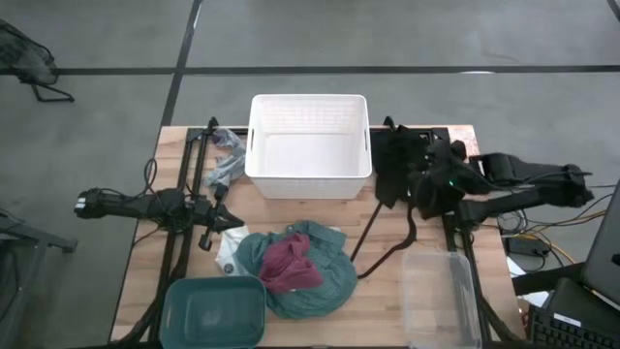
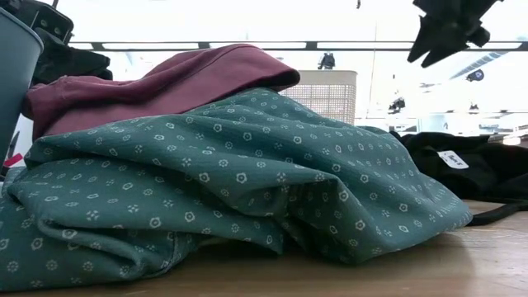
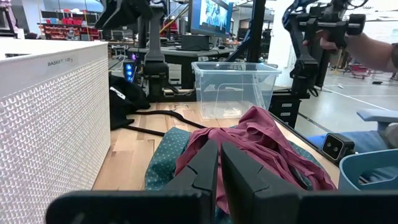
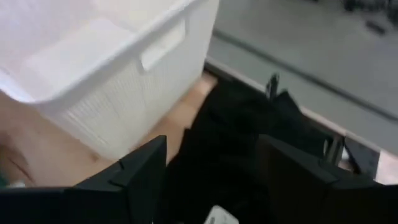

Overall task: Pick & Place Cloths
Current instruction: Put the black shirt into the white bin

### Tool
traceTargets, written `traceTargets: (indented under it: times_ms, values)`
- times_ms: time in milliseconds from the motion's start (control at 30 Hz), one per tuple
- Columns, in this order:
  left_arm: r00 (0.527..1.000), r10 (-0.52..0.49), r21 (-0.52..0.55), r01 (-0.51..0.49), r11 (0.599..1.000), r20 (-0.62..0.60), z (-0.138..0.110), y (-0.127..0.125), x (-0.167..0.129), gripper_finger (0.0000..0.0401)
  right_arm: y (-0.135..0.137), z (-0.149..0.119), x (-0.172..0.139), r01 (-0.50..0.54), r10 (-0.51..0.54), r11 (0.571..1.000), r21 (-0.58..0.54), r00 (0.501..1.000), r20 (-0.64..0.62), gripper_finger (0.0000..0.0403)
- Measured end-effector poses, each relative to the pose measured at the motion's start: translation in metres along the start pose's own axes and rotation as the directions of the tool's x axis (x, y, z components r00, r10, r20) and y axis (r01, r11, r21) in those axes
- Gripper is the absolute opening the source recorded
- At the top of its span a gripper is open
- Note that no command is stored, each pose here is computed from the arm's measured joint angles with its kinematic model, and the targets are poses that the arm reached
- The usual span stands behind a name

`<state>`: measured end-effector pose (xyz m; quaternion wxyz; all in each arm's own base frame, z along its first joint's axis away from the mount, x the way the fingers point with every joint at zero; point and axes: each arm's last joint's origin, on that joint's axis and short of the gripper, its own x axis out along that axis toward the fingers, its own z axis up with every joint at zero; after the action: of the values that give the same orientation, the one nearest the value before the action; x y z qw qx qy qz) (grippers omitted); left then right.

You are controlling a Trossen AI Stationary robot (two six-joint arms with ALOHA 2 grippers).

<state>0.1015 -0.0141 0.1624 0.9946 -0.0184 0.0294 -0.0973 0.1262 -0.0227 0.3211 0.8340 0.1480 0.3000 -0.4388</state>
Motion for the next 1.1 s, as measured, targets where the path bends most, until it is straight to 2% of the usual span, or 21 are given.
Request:
traceTargets:
  times_ms: [100,200,300,367,500,733,967,1100]
  values:
    - [1.000,0.000,0.000,0.000,1.000,0.000,0.000,0.000,0.000,0.0026,-0.001,0.006,0.017,-0.004,0.002,1.000,-0.013,0.990,-0.138,0.0257]
    - [1.000,-0.001,0.000,0.001,1.000,0.000,0.000,0.000,0.000,0.0026,-0.010,0.010,0.035,0.010,-0.003,1.000,0.020,0.951,-0.311,0.0252]
    - [1.000,0.000,0.000,0.000,1.000,0.000,0.000,0.000,0.000,0.0026,-0.020,0.012,0.051,0.091,-0.084,0.996,-0.001,0.908,-0.411,0.0243]
    - [1.000,-0.001,0.000,0.001,1.000,0.000,0.000,0.000,0.000,0.0026,-0.025,0.013,0.060,0.138,-0.142,0.990,-0.041,0.892,-0.430,0.0239]
    - [1.000,0.000,0.000,0.000,1.000,0.000,0.000,0.000,0.000,0.0026,-0.030,0.015,0.076,0.157,-0.184,0.983,-0.096,0.862,-0.473,0.0241]
    - [1.000,0.000,0.000,0.000,1.000,0.000,0.000,0.000,0.000,0.0026,-0.021,0.015,0.108,0.141,-0.198,0.979,-0.147,0.823,-0.532,0.0269]
    - [1.000,0.000,0.000,0.000,1.000,0.000,0.000,0.000,0.000,0.0026,-0.022,0.004,0.139,0.159,-0.250,0.967,-0.199,0.737,-0.628,0.0283]
    - [1.000,0.000,0.000,0.000,1.000,0.000,0.000,0.000,0.000,0.0026,-0.023,-0.006,0.153,0.162,-0.271,0.962,-0.222,0.696,-0.665,0.0271]
